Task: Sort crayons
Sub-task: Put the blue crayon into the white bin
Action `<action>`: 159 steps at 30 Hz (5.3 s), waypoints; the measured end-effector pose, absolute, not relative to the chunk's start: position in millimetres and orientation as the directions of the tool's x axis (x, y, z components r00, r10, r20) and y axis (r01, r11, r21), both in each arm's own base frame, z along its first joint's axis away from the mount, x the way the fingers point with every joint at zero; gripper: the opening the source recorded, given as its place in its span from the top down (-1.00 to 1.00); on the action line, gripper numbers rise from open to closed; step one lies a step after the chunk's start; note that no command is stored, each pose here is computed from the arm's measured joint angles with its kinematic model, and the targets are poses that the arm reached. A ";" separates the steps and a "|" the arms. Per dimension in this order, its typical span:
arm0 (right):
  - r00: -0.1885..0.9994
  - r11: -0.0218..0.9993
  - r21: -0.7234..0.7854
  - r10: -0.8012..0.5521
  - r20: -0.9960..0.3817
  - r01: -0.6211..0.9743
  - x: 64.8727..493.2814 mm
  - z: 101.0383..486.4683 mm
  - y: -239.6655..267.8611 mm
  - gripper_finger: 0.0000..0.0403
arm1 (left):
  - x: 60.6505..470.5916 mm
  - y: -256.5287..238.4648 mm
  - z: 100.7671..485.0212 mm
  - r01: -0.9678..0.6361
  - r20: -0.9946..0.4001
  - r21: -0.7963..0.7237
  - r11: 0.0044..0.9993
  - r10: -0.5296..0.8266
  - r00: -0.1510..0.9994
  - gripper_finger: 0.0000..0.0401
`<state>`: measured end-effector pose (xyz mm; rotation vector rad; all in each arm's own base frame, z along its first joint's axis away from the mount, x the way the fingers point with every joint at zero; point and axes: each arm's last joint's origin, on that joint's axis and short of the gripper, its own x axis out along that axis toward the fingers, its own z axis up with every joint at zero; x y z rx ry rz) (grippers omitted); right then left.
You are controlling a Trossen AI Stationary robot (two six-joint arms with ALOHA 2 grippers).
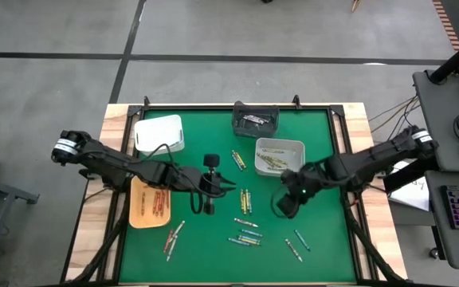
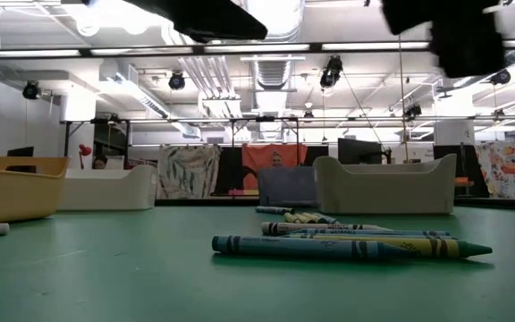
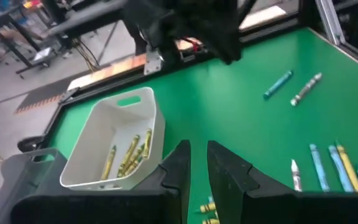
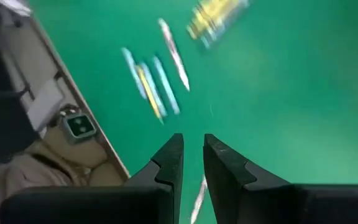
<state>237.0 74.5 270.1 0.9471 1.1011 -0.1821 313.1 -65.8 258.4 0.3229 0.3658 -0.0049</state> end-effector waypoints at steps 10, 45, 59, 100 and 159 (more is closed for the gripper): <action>0.122 0.547 0.297 0.334 -0.935 0.783 228.3 224.4 129.8 0.74 | 304.9 -61.8 253.3 0.111 -0.405 0.343 0.933 0.040 0.913 0.82; -0.089 0.620 0.108 0.279 -0.956 0.777 253.4 197.4 167.4 0.73 | 244.7 -45.7 265.7 0.092 -0.256 0.254 0.963 -0.025 0.966 0.82; -0.170 0.652 0.001 0.200 -0.965 0.758 261.2 162.2 172.8 0.23 | 244.1 -45.6 269.1 0.087 -0.237 0.254 0.963 -0.025 0.971 0.82; 0.404 0.736 0.272 -0.002 -0.915 0.620 275.7 254.4 89.7 0.94 | 161.3 -22.8 336.2 -0.139 -0.025 0.247 0.959 0.150 0.988 0.82; 0.977 0.981 -0.033 -0.189 0.098 0.193 550.8 187.3 -184.6 0.94 | 63.4 8.0 367.6 -0.604 0.229 0.233 0.762 0.560 0.796 0.82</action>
